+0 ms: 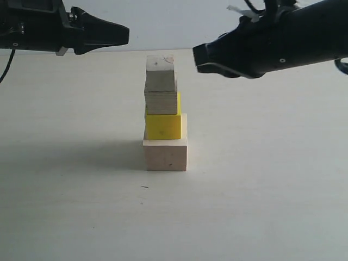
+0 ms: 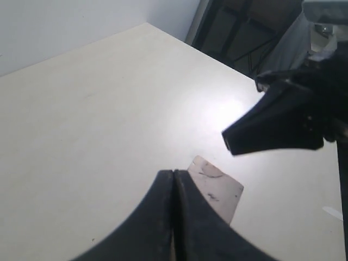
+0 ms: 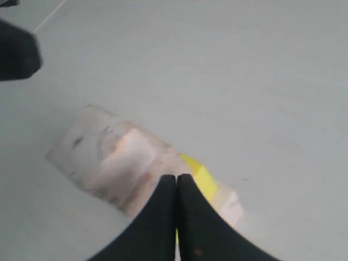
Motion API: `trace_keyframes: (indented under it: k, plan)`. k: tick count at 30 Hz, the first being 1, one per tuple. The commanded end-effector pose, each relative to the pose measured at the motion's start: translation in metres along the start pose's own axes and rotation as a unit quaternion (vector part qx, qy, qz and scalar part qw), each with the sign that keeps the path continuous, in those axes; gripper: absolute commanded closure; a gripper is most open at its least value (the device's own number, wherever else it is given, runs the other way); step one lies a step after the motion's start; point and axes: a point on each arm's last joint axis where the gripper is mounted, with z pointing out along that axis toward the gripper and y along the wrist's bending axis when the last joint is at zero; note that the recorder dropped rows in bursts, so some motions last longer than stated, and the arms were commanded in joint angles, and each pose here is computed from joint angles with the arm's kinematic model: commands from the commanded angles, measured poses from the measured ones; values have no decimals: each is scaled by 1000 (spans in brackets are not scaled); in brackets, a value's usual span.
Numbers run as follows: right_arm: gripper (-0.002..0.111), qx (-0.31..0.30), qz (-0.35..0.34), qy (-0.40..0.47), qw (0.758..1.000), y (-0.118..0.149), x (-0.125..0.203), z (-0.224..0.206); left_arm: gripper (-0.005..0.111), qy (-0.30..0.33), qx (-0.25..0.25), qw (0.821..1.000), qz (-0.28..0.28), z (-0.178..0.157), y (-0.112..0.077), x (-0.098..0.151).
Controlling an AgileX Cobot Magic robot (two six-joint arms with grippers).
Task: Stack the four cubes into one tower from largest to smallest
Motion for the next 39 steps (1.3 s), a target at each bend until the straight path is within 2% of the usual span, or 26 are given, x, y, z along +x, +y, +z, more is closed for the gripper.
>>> trace_keyframes:
  k: [1,6,10,14,17,21,23,27,30,33,37,39]
  plan:
    - [108,83,6,-40,996,-21,-13,-24,107,-4,-21,1000,-11,-3,1,-2]
    - [108,137,-9,-120,983,-31,-24,-53,107,-18,-87,996,-4,-13,1,-12]
    - [108,172,-18,-166,971,-35,-13,-72,107,-33,-170,985,12,-33,-6,-17]
    - [108,189,-32,-197,961,-31,4,-91,107,-54,-281,958,7,-64,-20,-7]
    - [108,209,-89,-238,944,-23,5,-114,107,-79,-333,940,13,-87,-38,0]
    - [108,258,-167,-330,892,-9,-3,-157,107,-135,-390,909,63,-123,-69,-13]
    - [108,276,-189,-372,866,-1,-7,-178,107,-168,-435,880,89,-145,-84,-23]
    - [108,289,-244,-430,819,22,-16,-221,107,-223,-494,830,131,-180,-111,-40]
    - [108,306,-290,-469,776,40,-18,-254,107,-253,-503,811,159,-197,-132,-47]
    - [108,310,-302,-522,735,59,-14,-292,107,-279,-507,797,173,-210,-148,-47]
    - [108,292,-311,-572,701,83,7,-337,107,-310,-517,773,198,-229,-172,-44]
    - [108,285,-319,-587,687,91,21,-353,107,-329,-527,755,212,-241,-186,-40]
